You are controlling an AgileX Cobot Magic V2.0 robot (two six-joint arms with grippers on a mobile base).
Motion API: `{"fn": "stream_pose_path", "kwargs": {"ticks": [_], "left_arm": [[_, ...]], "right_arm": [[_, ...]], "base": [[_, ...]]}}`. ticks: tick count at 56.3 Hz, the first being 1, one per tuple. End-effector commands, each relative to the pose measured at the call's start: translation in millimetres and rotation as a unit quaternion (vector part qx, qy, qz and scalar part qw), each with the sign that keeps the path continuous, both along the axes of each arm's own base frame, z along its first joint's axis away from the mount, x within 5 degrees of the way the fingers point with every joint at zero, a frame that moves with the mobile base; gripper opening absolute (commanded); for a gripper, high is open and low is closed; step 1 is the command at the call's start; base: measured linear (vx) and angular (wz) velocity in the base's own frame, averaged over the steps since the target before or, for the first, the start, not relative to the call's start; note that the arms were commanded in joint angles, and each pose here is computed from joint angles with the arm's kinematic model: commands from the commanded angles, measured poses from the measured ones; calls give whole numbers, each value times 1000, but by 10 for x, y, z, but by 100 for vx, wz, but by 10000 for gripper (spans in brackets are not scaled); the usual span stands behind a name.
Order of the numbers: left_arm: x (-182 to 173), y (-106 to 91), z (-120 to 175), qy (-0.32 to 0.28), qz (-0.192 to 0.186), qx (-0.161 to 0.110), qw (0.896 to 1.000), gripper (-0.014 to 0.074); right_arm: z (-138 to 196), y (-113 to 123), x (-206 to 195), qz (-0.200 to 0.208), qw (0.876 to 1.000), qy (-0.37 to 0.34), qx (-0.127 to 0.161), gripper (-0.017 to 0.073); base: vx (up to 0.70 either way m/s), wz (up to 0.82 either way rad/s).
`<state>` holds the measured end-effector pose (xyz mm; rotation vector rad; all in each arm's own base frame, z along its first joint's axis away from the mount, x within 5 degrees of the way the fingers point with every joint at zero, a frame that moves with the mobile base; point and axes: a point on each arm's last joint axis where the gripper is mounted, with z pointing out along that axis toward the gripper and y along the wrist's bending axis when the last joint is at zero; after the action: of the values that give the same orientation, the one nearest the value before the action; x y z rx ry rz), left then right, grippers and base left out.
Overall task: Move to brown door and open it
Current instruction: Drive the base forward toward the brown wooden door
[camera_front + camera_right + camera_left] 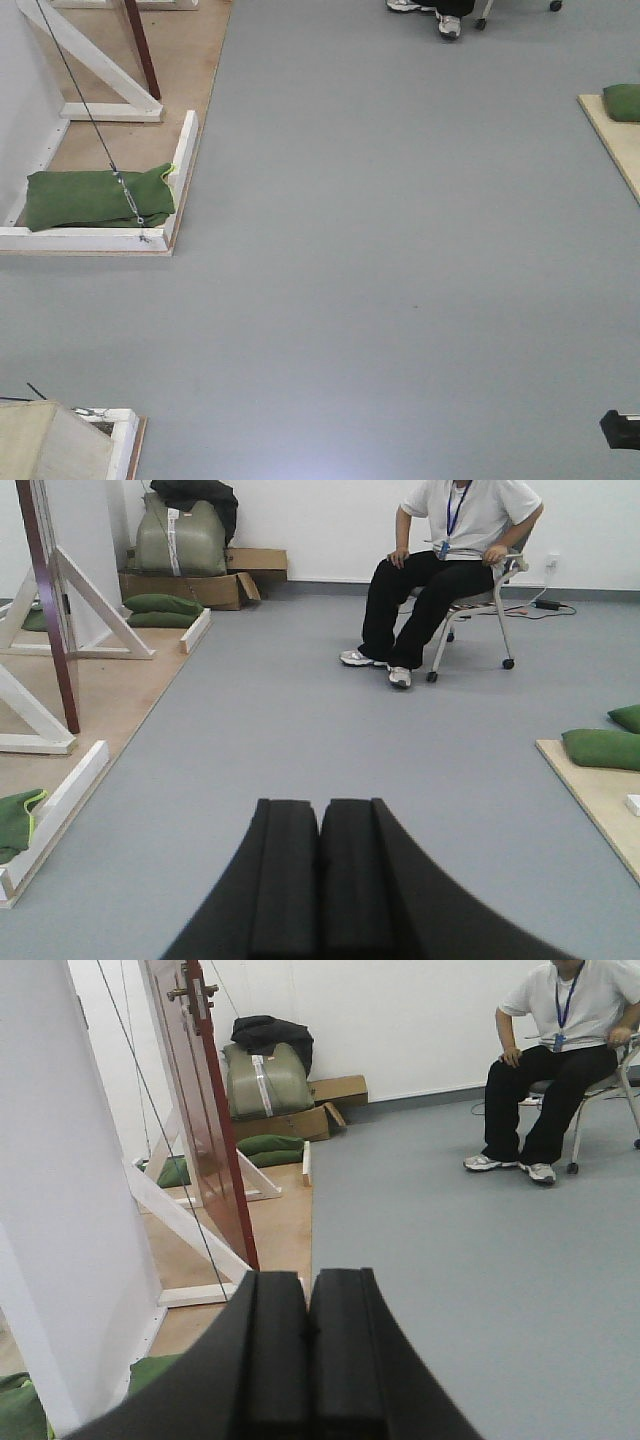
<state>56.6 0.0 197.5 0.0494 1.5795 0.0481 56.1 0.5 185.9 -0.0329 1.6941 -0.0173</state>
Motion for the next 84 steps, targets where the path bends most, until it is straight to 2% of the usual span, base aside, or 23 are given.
{"fn": "stream_pose_path", "kwargs": {"ticks": [1, 84], "left_arm": [[-27, -4, 145, -59, -4, -2, 998, -6], [-26, -4, 144, -59, -4, -2, 998, -6]], "right_arm": [[64, -1, 0, 0, 999, -45, -5, 0], [65, -2, -1, -1, 999, -46, -5, 0]], "base": [[0, 0], [0, 0]]}}
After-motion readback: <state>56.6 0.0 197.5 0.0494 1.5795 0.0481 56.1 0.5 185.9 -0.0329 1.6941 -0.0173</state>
